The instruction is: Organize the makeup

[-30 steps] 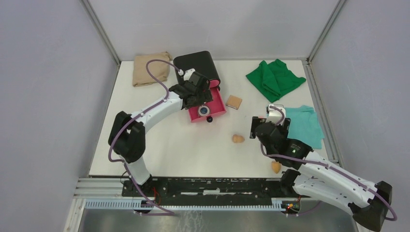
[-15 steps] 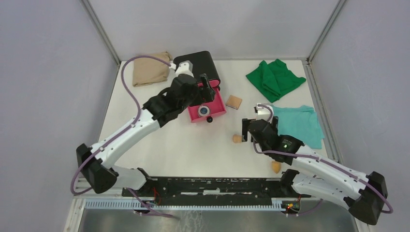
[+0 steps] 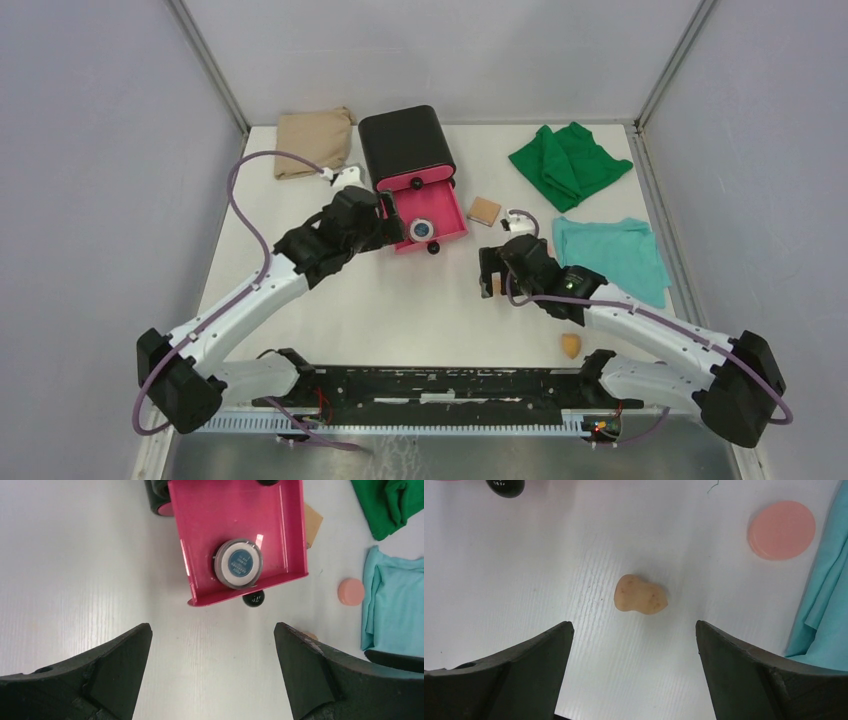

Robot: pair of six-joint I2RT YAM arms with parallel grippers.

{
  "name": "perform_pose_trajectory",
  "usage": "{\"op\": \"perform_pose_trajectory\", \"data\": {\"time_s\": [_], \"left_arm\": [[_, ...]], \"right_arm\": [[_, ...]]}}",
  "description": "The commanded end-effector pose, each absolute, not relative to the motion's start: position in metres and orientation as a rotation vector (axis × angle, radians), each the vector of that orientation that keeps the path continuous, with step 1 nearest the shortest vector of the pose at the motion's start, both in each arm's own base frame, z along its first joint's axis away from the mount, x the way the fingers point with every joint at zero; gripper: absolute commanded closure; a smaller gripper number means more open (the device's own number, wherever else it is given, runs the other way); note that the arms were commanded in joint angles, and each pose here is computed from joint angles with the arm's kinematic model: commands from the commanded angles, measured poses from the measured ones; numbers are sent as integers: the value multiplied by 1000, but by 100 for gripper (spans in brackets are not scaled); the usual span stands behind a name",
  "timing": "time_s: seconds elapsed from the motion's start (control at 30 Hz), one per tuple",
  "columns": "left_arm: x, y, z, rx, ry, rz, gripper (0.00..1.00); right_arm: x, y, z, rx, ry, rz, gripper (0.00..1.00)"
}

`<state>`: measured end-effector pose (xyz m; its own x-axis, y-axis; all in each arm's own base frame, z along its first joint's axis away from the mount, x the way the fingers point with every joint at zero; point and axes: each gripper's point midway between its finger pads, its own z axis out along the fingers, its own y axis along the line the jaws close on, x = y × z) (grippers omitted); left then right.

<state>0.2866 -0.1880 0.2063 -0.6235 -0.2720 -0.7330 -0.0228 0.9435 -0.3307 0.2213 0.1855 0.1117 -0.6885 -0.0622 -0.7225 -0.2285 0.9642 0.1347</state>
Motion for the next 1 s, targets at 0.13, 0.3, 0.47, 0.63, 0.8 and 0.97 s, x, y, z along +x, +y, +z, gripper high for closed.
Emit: {"op": "perform_pose_trajectory", "data": {"time_s": [0.13,0.3,0.47,0.63,0.8,0.97], "left_arm": [[262,-178,192,-185,2240,-461,1],[251,-173,175,-193,2284,-457,1],[248,-168,177,-227,2267,-458,1],[247,-164,183,-247,2249,-451,1],[245,-159,182,-248,2252,-430,1],[242,-157,174,-240,2275,-412,1]], "right_arm": [[228,167,102,0,2421,283,1],[253,151,102,193,2441,213,1],[296,132,101,373,2477,-11,1],[325,117,95,442,2518,-172,1],[334,98,75,458,2566,-209,1],[333,88,59,405,2606,-223,1]]}}
